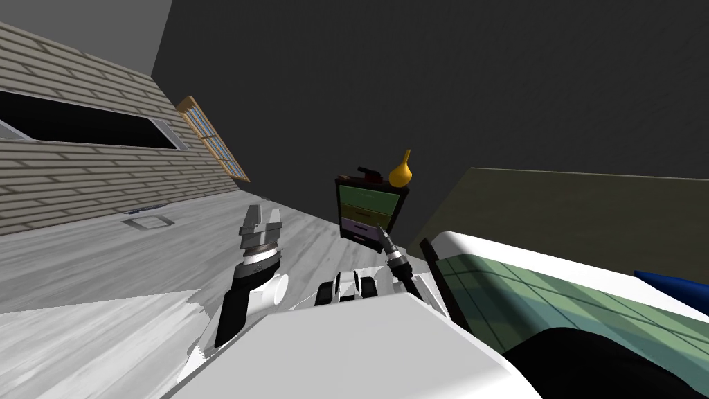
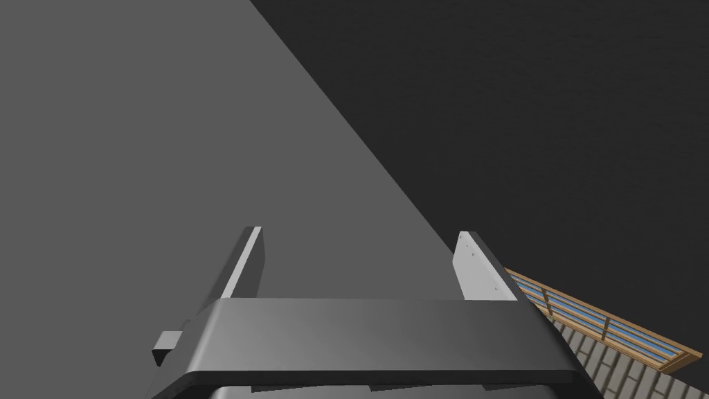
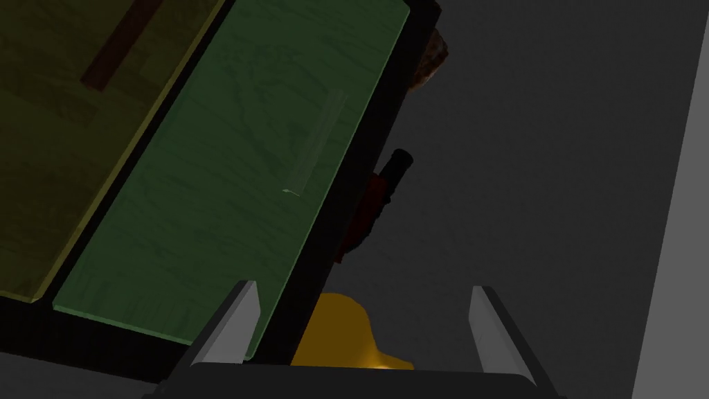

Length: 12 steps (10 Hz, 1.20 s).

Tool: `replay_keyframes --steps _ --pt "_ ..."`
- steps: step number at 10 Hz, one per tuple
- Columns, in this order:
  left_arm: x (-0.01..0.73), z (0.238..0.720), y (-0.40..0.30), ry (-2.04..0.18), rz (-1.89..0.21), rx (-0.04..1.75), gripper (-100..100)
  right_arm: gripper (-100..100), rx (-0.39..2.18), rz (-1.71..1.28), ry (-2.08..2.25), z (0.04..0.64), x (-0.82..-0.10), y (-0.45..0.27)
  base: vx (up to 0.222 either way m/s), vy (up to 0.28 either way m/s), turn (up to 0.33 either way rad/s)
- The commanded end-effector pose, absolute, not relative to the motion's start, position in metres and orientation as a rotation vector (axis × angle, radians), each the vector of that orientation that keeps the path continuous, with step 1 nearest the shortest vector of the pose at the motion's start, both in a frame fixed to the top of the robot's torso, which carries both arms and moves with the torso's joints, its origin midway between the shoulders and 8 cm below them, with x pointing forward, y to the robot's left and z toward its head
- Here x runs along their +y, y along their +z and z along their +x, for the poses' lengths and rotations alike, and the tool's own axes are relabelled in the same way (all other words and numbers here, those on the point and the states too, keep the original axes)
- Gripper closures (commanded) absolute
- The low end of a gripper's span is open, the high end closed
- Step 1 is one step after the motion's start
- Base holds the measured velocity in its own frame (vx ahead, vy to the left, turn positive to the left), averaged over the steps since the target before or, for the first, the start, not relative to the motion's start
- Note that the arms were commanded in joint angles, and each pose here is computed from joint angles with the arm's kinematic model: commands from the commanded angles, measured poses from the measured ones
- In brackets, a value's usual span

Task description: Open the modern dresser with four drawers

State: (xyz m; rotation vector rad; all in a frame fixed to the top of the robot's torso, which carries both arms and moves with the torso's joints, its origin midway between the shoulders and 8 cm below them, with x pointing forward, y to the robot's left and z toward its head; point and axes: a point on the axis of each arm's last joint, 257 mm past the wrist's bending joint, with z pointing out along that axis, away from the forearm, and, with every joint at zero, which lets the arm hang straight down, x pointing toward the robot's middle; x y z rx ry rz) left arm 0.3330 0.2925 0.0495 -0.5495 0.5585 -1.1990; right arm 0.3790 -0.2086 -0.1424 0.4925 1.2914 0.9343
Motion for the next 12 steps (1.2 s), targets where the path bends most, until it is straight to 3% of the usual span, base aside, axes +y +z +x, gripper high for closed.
replay_keyframes --steps 1,12 --pt "0.292 0.333 0.050 -1.199 -0.549 0.558 0 -100 1.409 0.482 0.842 0.383 -0.203 -0.184 0.047 0.088 -0.055" --pt "0.292 0.333 0.049 -1.199 -0.549 0.559 0 -100 1.734 0.342 0.473 0.373 -0.202 -0.293 0.045 0.065 -0.029"
